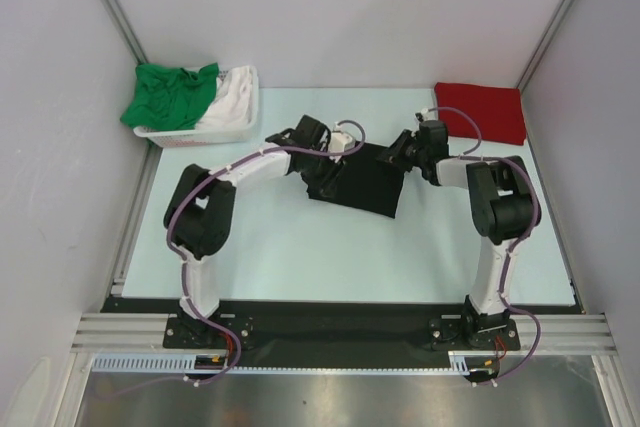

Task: Fold and stack the t-shirts
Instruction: Fold the tshirt

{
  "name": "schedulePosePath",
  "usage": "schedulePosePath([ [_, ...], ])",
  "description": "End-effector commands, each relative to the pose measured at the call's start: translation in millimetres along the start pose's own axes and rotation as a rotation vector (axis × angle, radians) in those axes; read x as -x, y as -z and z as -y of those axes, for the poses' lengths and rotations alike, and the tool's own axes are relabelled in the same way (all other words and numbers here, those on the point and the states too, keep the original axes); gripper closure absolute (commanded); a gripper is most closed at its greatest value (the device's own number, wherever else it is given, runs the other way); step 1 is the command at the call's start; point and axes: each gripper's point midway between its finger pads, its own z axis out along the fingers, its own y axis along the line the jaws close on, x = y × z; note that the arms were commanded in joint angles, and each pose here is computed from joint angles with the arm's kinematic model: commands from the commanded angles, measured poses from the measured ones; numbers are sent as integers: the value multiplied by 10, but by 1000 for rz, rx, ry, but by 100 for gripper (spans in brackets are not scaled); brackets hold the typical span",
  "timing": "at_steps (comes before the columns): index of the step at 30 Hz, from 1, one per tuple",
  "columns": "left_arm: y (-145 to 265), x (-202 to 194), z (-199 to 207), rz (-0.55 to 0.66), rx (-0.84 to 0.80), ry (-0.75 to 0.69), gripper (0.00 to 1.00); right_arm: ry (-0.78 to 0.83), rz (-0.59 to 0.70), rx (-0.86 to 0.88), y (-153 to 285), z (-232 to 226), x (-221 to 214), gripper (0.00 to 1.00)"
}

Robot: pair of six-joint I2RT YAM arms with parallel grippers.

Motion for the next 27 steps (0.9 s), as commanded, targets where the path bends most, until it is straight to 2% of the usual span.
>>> schedulePosePath([
  [1, -168, -97, -62, -11, 17, 11, 50, -33, 112, 98, -159, -128, 337, 86],
  [8, -331, -343, -158, -79, 47, 11, 50, -174, 202, 37, -252, 406, 481, 88],
  [14, -296, -359, -80, -74, 12, 13, 50, -144, 218, -49, -320, 651, 631, 89],
  [19, -5, -43, 90, -8, -63, -53, 46, -38, 270, -89, -69, 460, 928, 86],
  [21, 223, 307, 63, 87, -59, -80, 43, 17, 261, -126, 50, 419, 981, 80],
  [23, 380, 654, -69, 193, -30, -74, 41, 36, 258, -184, 249, 370, 1020, 68],
  [25, 413, 868, -390, 268, 52, 7, 40, 47, 253, -218, 452, 336, 973, 60],
  [26, 455, 1031, -503, 309, 83, 28, 40, 36, 223, -242, 507, 371, 853, 49],
  [27, 317, 1016, -659, 301, 103, 91, 40, 29, 214, -249, 569, 371, 790, 46],
])
